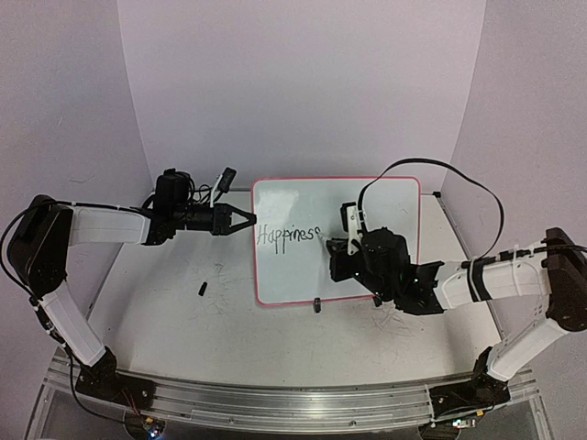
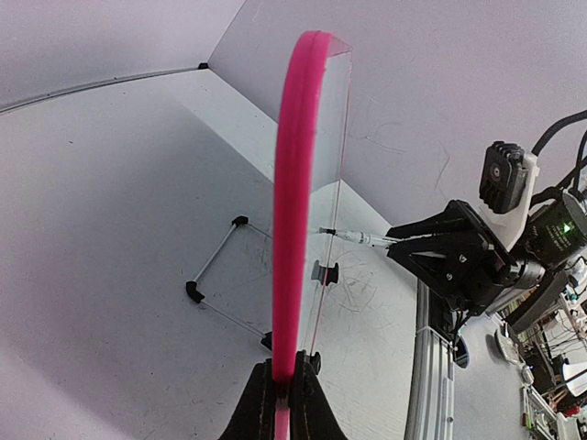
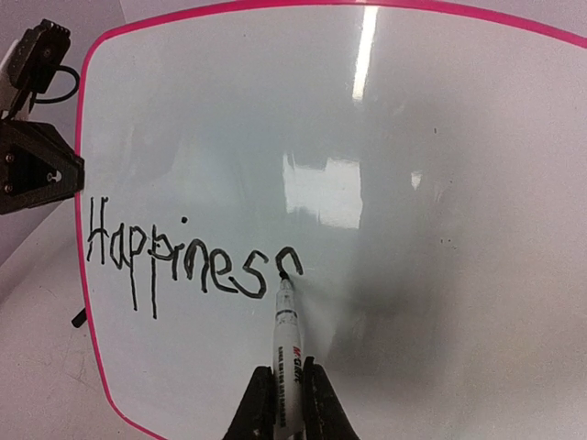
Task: Write a sentence on the whiteboard
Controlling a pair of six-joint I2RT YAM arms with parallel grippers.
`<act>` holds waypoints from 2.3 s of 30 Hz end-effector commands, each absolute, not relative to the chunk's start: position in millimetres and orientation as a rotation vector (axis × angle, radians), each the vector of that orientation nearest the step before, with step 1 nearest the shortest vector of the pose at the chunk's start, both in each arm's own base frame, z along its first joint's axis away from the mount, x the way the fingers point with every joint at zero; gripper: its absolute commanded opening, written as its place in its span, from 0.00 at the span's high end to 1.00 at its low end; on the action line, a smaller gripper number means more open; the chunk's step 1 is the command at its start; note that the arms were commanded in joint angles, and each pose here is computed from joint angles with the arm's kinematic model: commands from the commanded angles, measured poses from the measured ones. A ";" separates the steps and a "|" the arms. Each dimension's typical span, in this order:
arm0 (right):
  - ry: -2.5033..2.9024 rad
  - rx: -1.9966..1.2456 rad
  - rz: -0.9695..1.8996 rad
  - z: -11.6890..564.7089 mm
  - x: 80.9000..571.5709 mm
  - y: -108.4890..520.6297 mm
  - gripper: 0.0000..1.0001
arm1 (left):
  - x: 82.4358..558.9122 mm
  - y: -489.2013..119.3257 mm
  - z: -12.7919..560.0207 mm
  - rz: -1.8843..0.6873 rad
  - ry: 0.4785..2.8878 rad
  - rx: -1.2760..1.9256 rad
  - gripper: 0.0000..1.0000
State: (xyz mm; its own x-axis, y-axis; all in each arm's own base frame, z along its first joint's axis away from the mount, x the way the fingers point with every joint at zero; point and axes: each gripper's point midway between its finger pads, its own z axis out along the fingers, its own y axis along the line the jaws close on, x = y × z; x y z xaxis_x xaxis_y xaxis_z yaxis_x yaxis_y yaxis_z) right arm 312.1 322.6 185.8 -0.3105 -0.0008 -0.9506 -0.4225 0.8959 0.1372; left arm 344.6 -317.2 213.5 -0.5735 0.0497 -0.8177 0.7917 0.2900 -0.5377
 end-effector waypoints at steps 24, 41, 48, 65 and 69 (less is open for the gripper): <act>1.876 -0.309 0.415 177.9 309.4 322.8 1.00 | 330.0 -322.1 239.8 -1.377 1.757 0.828 1.00; 1.721 -0.345 0.491 232.9 286.7 300.4 1.00 | 330.3 -321.5 237.7 -1.366 1.759 0.828 1.00; 1.690 -0.403 0.416 237.7 291.0 287.2 1.00 | 331.7 -318.9 234.1 -1.333 1.768 0.810 1.00; 1.635 -0.569 0.418 244.3 289.2 311.2 1.00 | 339.2 -308.3 231.9 -1.199 1.805 0.770 1.00; 1.639 -0.587 0.422 242.1 289.9 316.3 1.00 | 339.0 -310.3 227.5 -1.216 1.817 0.775 1.00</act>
